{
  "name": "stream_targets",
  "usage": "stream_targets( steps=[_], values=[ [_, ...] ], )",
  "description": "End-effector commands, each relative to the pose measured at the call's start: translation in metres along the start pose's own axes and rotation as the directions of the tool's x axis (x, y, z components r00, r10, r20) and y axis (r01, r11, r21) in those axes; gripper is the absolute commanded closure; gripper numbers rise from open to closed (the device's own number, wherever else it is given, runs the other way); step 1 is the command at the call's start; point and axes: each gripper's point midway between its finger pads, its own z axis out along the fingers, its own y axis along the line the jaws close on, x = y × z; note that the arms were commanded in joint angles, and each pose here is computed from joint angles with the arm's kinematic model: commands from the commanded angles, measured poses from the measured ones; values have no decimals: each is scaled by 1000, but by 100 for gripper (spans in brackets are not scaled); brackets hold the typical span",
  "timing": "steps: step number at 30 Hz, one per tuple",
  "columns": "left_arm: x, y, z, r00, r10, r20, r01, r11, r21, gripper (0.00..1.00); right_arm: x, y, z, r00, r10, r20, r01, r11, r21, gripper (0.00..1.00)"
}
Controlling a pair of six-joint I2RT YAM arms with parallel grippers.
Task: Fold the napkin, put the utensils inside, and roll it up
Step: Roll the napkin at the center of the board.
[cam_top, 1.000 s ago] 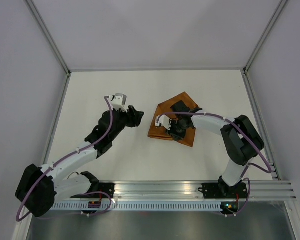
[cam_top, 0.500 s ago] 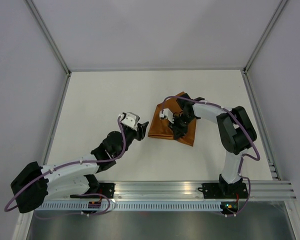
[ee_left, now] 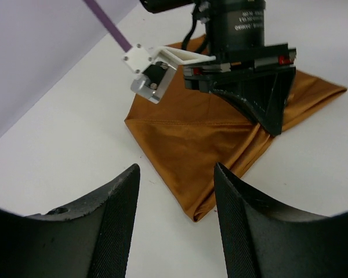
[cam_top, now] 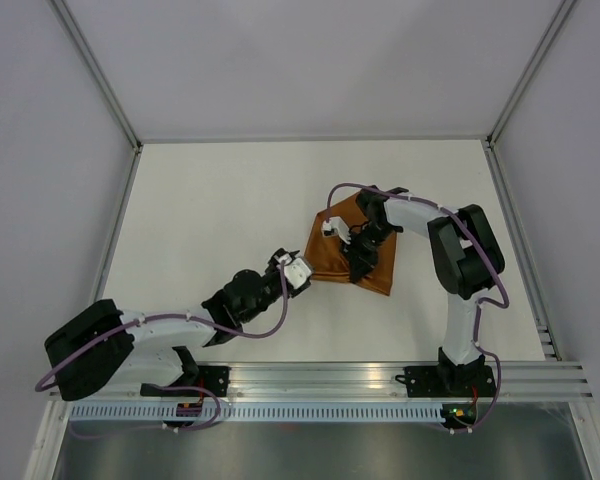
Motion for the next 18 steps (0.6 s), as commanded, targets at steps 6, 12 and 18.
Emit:
stream_targets(
  steps=[6,12,18],
  values=[
    [8,-50,38,959,282,-17,-271,935,229,36,69,1,19,965,81,-250,-92,995,-34,78],
    [24,-82,43,949,313,-37,-283,897,340,34,69,0,22,963,94,-254,-106,994,-32,78],
    [42,-104,49,935,351,-48,-302,861,410,32,69,-2,23,962,102,-254,-113,993,-30,77]
  ],
)
